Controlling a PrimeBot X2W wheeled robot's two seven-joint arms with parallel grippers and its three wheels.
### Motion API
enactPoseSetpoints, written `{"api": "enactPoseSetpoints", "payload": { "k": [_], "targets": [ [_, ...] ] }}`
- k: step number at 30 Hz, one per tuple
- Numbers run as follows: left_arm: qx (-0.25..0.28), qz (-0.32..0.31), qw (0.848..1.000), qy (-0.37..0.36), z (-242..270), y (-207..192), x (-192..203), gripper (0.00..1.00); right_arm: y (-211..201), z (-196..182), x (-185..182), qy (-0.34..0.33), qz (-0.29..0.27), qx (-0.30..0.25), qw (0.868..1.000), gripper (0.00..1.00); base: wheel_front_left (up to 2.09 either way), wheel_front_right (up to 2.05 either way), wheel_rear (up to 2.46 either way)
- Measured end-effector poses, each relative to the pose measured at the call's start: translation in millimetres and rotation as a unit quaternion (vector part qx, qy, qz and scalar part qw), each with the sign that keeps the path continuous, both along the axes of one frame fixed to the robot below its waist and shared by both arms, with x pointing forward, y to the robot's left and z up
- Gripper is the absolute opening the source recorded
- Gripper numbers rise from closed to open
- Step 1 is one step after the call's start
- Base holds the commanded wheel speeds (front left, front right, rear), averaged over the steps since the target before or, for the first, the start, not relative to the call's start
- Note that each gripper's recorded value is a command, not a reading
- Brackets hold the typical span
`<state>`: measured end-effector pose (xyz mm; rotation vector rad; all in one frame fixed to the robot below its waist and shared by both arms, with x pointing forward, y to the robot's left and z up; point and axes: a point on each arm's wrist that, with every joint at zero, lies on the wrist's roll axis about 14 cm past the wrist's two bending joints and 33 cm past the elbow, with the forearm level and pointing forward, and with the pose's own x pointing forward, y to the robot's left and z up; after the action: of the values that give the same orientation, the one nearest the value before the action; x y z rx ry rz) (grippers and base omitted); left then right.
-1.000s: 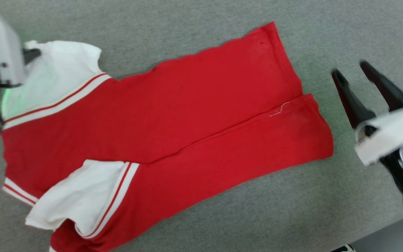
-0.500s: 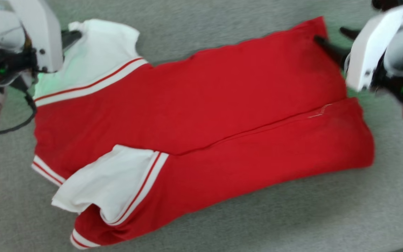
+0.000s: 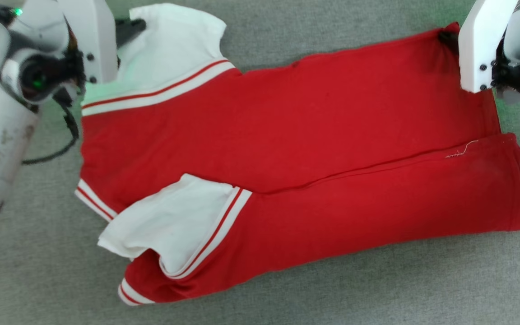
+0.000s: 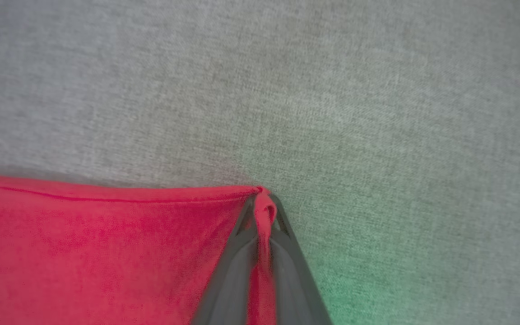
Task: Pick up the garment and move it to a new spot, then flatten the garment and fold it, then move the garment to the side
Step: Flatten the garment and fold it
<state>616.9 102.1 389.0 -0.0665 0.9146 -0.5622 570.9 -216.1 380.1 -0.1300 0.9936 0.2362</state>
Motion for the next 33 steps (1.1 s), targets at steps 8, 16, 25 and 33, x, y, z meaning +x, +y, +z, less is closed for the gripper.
{"api": "enactPoseSetpoints", "payload": {
  "k": [8, 16, 25, 33],
  "targets": [
    [-0.027, -0.008, 0.999, -0.043, 29, -13, -19, 0.0, -7, 18, -12, -0.034, -0.012, 0.021, 0.999, 0.0, 0.0, 0.0, 0.0],
    [-0.075, -0.025, 0.99, -0.114, 83, -17, -54, 0.0, -4, 53, -37, -0.094, 0.01, 0.061, 0.994, 0.0, 0.0, 0.0, 0.0],
    [-0.133, -0.051, 0.976, -0.163, 120, -8, -141, 0.0, 8, 68, -103, -0.088, 0.074, 0.087, 0.99, 0.0, 0.0, 0.0, 0.0],
    [-0.179, -0.006, 0.971, -0.161, 117, 18, -207, 0.0, 3, 69, -123, -0.094, 0.075, 0.1, 0.988, 0.0, 0.0, 0.0, 0.0]
  ]
}}
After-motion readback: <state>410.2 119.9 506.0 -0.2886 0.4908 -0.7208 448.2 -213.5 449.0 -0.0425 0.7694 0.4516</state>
